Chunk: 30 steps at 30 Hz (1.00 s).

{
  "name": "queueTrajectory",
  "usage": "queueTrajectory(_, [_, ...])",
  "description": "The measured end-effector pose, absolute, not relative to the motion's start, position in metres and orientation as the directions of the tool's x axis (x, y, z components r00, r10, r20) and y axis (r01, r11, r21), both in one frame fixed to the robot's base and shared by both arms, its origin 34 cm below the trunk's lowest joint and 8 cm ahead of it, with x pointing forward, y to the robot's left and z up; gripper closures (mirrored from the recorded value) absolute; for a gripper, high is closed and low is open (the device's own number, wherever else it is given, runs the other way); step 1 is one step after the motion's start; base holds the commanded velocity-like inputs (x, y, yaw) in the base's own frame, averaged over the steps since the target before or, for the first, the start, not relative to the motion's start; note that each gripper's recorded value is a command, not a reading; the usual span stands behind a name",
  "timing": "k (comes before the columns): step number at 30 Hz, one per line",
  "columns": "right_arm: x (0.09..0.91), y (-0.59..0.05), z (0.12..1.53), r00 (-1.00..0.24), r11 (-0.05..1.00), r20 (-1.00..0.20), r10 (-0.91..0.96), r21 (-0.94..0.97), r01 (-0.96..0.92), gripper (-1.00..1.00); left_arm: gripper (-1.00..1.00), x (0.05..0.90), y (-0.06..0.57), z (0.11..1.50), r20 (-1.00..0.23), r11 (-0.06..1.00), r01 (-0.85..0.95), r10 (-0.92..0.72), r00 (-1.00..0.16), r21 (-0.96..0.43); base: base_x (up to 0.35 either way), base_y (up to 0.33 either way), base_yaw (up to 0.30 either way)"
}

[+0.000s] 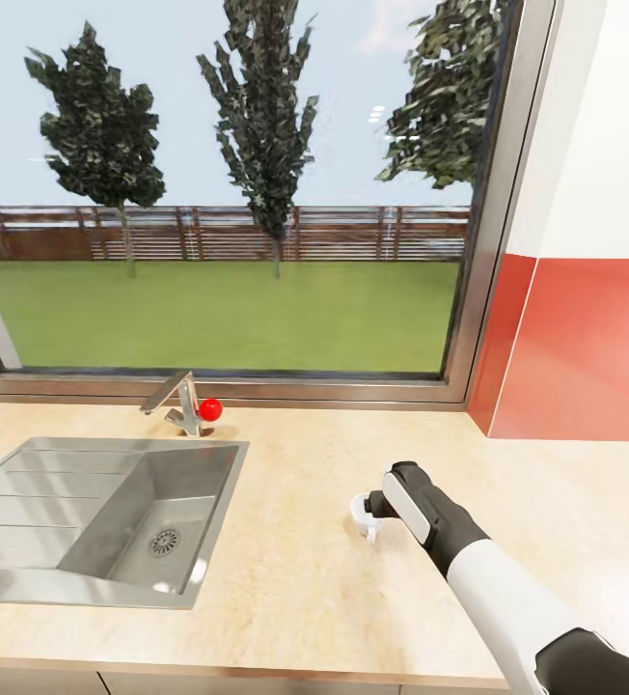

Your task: Set up a coffee station on the kitchen countertop: keep the coffee maker on the countertop, move the bottle of coffee from the kitchen shelf to the counter next to the coffee maker, place a paper coffee filter on top of the coffee maker, put the saucer next to the coffee maker with the coffee cup on the saucer, and place the electric kettle next to the coffee maker.

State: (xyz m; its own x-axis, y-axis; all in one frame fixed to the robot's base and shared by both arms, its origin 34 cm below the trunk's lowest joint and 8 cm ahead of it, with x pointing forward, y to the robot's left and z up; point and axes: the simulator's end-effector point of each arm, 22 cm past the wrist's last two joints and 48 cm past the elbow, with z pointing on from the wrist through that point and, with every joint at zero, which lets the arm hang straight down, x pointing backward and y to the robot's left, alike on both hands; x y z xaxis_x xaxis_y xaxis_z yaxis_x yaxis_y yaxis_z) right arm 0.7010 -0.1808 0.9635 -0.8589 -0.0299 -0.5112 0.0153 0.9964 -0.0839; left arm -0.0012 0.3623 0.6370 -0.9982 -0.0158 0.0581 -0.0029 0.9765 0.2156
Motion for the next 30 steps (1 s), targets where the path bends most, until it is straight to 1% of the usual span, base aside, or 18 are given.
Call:
queueTrajectory(7, [0.701, -0.181, 0.963, -0.859, 0.996, -0.51, -0.03, -0.084, 0.016, -1.0, -1.0, -0.001, 0.362, 0.637, 0.058, 0.976, -0.003, -0.016, -0.998, 0.216, 0.0, 0.0, 0.0])
queueTrajectory(15, [0.694, -0.185, 0.95, -0.876, 0.995, -0.481, -0.029, -0.095, 0.019, -1.0, -1.0, -0.001, 0.362, 0.637, 0.058, 0.977, -0.002, -0.015, -0.998, 0.215, 0.0, 0.0, 0.0])
queueTrajectory(27, [0.693, -0.185, 0.95, -0.877, 0.995, -0.479, -0.029, -0.095, 0.019, -1.0, -1.0, -0.001, 0.362, 0.637, 0.058, 0.977, -0.001, -0.014, -0.998, 0.215, 0.0, 0.0, 0.0])
queueTrajectory(28, [0.693, -0.185, 0.95, -0.877, 0.995, -0.479, -0.029, -0.095, 0.019, 1.0, -1.0, -0.001, 0.362, 0.637, 0.058, 0.977, -0.001, -0.014, -0.998, 0.215, 0.0, 0.0, 0.0])
queueTrajectory(30, [0.693, -0.185, 0.949, -0.877, 0.995, -0.479, -0.029, -0.095, 0.019, 1.0, -1.0, -0.001, 0.362, 0.637, 0.059, 0.977, -0.001, -0.014, -0.998, 0.215, 0.0, 0.0, 0.0])
